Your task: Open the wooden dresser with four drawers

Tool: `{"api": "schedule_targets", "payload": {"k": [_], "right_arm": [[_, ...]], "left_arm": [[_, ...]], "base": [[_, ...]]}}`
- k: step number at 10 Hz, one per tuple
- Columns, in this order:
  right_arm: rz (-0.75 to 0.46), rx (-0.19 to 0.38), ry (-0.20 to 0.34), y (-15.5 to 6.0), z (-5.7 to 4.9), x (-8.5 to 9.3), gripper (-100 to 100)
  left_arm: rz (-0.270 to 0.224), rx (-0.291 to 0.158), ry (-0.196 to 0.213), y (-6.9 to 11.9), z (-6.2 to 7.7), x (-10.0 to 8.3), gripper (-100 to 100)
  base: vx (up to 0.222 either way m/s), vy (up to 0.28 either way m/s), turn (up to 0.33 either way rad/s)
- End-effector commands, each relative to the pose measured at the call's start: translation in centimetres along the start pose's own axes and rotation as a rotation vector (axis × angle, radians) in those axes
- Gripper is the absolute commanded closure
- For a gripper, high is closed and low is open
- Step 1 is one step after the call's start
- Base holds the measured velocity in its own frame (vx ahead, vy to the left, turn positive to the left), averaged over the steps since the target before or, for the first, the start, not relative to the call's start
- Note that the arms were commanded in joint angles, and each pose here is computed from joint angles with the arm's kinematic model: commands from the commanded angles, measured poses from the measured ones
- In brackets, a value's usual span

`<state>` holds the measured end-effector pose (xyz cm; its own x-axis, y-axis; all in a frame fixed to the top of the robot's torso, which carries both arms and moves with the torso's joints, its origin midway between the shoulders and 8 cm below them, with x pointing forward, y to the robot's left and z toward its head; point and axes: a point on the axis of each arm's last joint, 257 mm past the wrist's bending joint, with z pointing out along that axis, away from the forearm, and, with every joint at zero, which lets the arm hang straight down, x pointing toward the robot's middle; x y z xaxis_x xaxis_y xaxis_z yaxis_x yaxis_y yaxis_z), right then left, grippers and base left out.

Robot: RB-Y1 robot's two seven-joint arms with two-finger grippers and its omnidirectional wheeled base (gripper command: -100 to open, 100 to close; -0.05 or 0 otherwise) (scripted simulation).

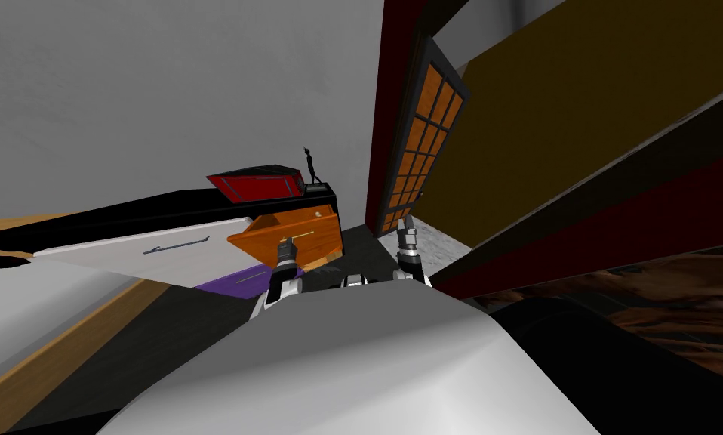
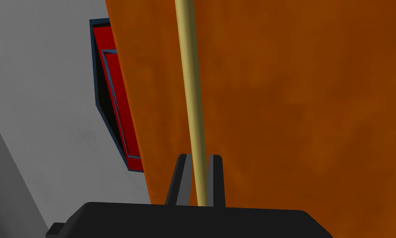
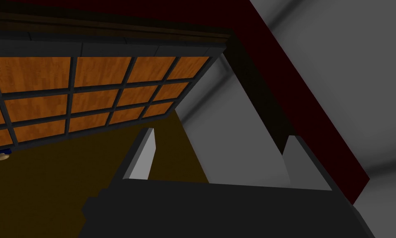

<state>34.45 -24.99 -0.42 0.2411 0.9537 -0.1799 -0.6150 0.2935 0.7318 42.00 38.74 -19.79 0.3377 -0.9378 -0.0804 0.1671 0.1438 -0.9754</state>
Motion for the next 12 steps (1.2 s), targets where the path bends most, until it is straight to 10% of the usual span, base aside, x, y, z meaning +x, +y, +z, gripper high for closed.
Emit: {"api": "schedule_targets", "payload": {"k": [1, 9, 10, 12], "right_arm": [[0.0, 0.0, 0.0, 0.0, 0.0, 0.0, 0], [0.0, 0.0, 0.0, 0.0, 0.0, 0.0, 0], [0.0, 0.0, 0.0, 0.0, 0.0, 0.0, 0], [0.0, 0.0, 0.0, 0.0, 0.0, 0.0, 0]], "left_arm": [[0.003, 0.0, -0.005, -1.6, 0.4, -0.5, -100], [0.008, 0.002, -0.016, -5.2, 1.0, -1.3, -100], [0.008, -0.001, -0.016, -5.2, 1.0, -1.3, 0], [0.008, -0.002, -0.016, -5.1, 1.0, -1.3, 0]], "base": [[-0.005, -0.004, -0.021], [0.001, -0.004, -0.016], [0.0, 0.0, 0.0], [0.0, 0.0, 0.0]]}}
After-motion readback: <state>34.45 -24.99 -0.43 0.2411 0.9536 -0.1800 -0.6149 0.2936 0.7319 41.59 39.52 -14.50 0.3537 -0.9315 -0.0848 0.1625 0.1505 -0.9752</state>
